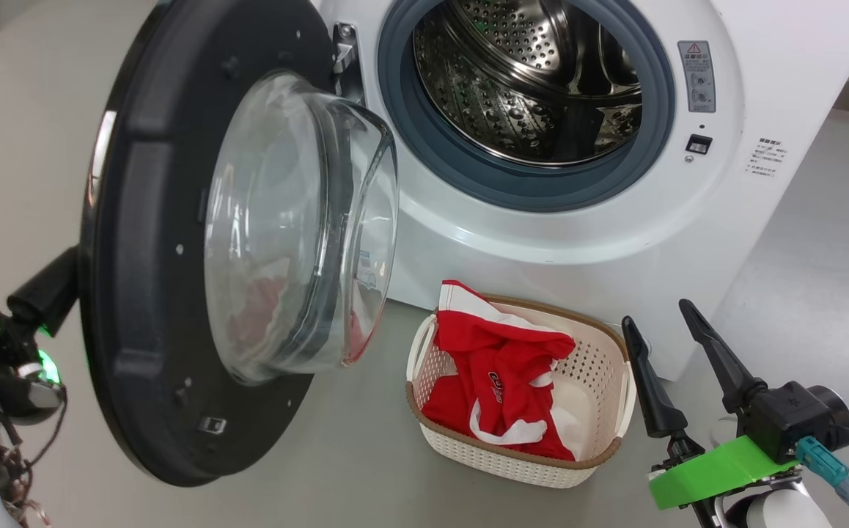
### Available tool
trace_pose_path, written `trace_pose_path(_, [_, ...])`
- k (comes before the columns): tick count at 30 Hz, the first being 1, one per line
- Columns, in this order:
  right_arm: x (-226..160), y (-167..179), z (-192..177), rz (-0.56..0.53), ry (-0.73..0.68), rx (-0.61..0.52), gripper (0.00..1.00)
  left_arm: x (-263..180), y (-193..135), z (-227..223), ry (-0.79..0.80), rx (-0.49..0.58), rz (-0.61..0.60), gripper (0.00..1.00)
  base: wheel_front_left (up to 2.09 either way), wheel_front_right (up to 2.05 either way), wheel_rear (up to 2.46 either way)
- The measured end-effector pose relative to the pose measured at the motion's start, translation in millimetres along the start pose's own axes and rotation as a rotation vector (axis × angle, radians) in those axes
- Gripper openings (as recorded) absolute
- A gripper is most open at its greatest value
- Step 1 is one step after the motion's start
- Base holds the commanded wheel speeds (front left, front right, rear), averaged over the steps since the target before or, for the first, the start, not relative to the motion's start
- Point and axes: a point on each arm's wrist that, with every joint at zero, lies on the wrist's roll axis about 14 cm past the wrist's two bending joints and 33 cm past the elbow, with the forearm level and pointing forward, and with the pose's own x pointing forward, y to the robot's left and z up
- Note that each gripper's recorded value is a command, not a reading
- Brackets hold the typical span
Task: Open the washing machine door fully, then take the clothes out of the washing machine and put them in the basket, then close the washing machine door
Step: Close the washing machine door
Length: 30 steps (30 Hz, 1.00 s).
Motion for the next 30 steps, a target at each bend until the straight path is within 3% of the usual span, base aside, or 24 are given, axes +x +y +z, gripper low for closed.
trace_pose_path(18, [-9.3,-18.5,-3.1,-0.055,0.009,0.001,1.00,8.3,-24.0,-70.4,0.156,-0.015,-0.121,0.00,0.00,0.00,0.00])
trace_pose_path(30, [-22.5,-41.3,-5.1,-0.127,0.016,0.003,1.00,28.9,-26.5,-120.0,0.250,-0.101,-0.173,0.00,0.00,0.00,0.00])
